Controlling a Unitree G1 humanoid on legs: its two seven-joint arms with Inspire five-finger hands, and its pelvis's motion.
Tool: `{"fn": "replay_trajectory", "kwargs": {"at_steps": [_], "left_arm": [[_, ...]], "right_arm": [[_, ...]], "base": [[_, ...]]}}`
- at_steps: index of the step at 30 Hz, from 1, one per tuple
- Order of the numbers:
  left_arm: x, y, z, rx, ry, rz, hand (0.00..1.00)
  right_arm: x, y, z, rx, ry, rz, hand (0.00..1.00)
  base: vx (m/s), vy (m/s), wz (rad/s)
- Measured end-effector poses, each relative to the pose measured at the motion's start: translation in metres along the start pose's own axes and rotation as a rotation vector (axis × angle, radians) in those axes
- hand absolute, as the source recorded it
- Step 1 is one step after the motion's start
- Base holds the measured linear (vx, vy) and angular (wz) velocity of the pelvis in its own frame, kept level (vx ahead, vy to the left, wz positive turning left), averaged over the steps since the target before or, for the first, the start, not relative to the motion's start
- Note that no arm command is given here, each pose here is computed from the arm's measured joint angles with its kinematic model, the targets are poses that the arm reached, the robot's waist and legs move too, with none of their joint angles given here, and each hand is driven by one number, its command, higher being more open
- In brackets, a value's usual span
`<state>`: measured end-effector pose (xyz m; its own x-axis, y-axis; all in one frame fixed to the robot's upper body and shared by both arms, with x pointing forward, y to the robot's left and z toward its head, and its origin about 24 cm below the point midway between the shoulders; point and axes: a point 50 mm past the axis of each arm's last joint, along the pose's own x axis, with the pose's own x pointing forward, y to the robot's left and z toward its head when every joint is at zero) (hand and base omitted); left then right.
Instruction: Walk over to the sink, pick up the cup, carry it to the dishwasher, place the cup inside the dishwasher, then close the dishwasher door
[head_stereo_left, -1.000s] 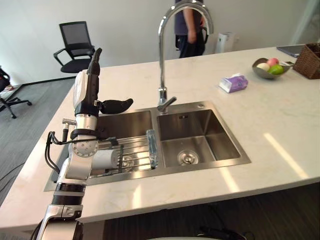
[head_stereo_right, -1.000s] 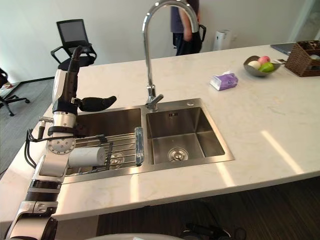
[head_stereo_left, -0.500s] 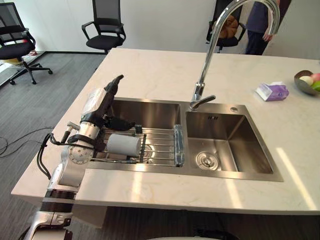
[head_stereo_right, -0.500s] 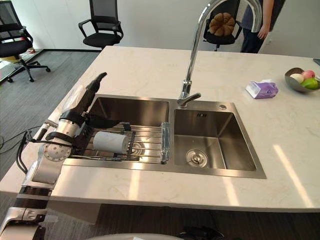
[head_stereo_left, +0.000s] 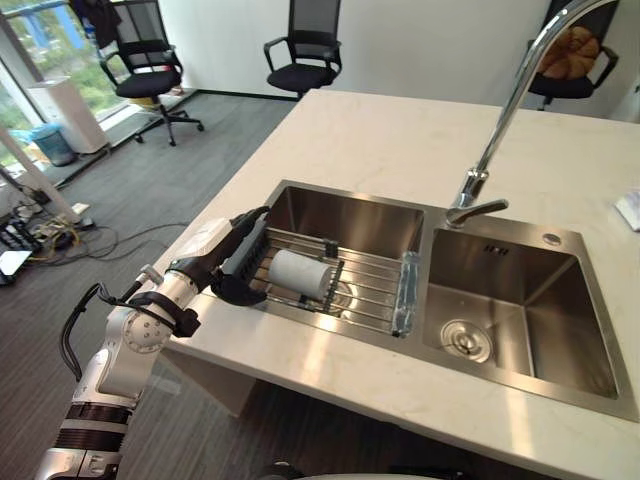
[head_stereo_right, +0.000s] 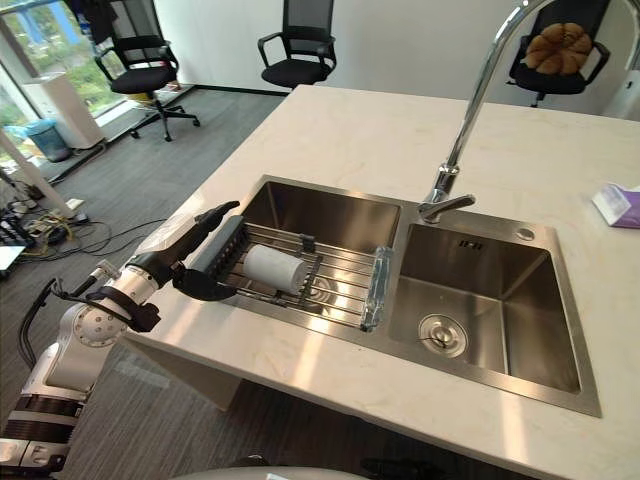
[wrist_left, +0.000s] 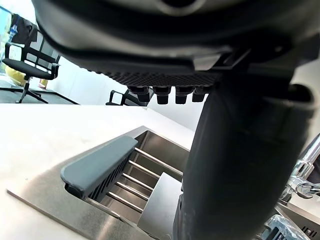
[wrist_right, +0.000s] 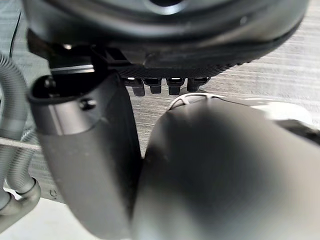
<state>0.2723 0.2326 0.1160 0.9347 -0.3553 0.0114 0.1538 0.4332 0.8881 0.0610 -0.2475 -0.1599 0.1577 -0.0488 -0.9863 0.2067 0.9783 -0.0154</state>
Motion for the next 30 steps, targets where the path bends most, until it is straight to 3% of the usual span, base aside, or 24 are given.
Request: {"fn": "replay_trajectory", "kwargs": {"at_steps": [7,22,30], "left_arm": [[0.008,0.020,0.013,-0.018,-0.105,0.032,1.00],[0.019,-0.012,0.024,0.039,-0.143,-0.116,1.00],[0.021,-0.035,-0.008,0.167,0.033,-0.142,1.00]], "right_arm": [[-0.003,-0.013,-0.002,0.076,0.004,-0.055,1.00],[0.001,0.008,-0.014,0.084,-0.018,-0.029,1.00],[0.002,0.014,-0.011,0.039,-0.018,-0.017,1.00]], "base": [[0.03,0.035,0.03],[-0.04,-0.022,-0.05],[0.05,0.004,-0.06]]}}
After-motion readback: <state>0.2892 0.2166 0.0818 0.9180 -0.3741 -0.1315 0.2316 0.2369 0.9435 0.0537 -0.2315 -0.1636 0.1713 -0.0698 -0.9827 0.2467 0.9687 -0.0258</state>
